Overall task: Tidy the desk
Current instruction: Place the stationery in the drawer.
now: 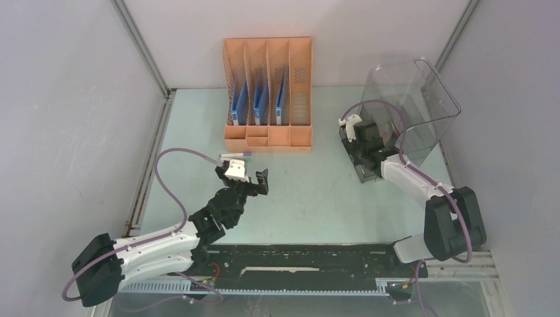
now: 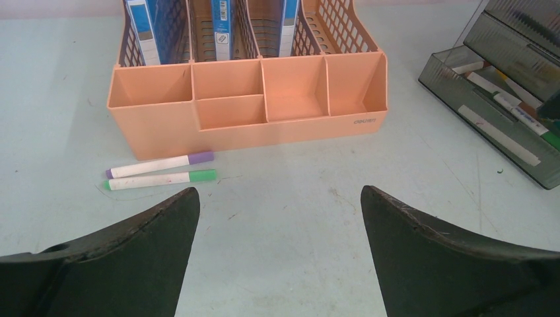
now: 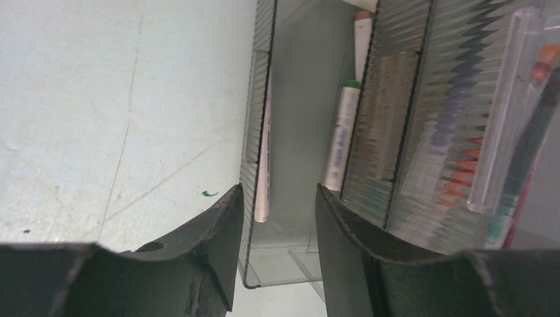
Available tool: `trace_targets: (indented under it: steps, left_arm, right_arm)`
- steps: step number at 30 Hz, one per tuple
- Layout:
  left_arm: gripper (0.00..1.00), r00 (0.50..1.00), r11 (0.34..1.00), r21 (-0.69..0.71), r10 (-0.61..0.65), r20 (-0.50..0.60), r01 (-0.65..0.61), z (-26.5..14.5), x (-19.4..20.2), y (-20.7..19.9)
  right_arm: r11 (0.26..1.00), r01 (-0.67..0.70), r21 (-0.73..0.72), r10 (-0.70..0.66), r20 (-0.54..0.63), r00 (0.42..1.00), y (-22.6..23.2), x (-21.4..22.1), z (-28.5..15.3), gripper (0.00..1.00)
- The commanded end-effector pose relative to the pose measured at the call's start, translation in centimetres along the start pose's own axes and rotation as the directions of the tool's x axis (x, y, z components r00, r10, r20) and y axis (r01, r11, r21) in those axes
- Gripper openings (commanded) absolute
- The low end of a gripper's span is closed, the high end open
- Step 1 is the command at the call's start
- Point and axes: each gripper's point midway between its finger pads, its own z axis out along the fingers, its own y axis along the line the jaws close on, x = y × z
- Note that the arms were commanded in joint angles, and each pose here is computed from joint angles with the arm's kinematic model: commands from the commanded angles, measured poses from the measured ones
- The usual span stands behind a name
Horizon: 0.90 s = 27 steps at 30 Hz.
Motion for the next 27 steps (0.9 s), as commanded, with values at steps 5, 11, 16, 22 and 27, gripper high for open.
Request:
trace_targets:
  steps: [5,11,16,22,27]
  left_arm:
    - [1.00,0.999,0.999,-0.039,-0.010,0.031,0.011,0.2,-0.9,0.8]
    - [1.00,0.998,0.997,-0.050,-0.065,-0.002,0.065,1.3,-0.7,1.9]
    - [1.00,0.984,0.983,-0.088,-0.167,-0.060,0.161,2.7,0.1,4.4]
    - [1.00,0.925,0.899,-0.357,-0.335,-0.181,0.256,4.6,3.1,9.3]
    - [1.00,0.827,0.799,-0.548,-0.469,-0.311,0.247,6.3,6.4,12.2]
  right_arm:
    - [0.950,0.105,-0.293,-0.092,0.058,0.994,3.5,-2.2,-3.7,0.52]
    - [0.892,0.171,-0.418,-0.144,0.095,0.985,5.5,-2.0,-5.5,0.53]
    - [0.888,0.180,-0.422,-0.147,0.110,0.983,5.5,-2.2,-5.9,0.53]
    - [0.885,0.185,-0.428,-0.147,0.122,0.982,5.5,-2.4,-6.3,0.53]
    - [0.881,0.191,-0.434,-0.149,0.130,0.980,5.7,-2.5,-6.5,0.53]
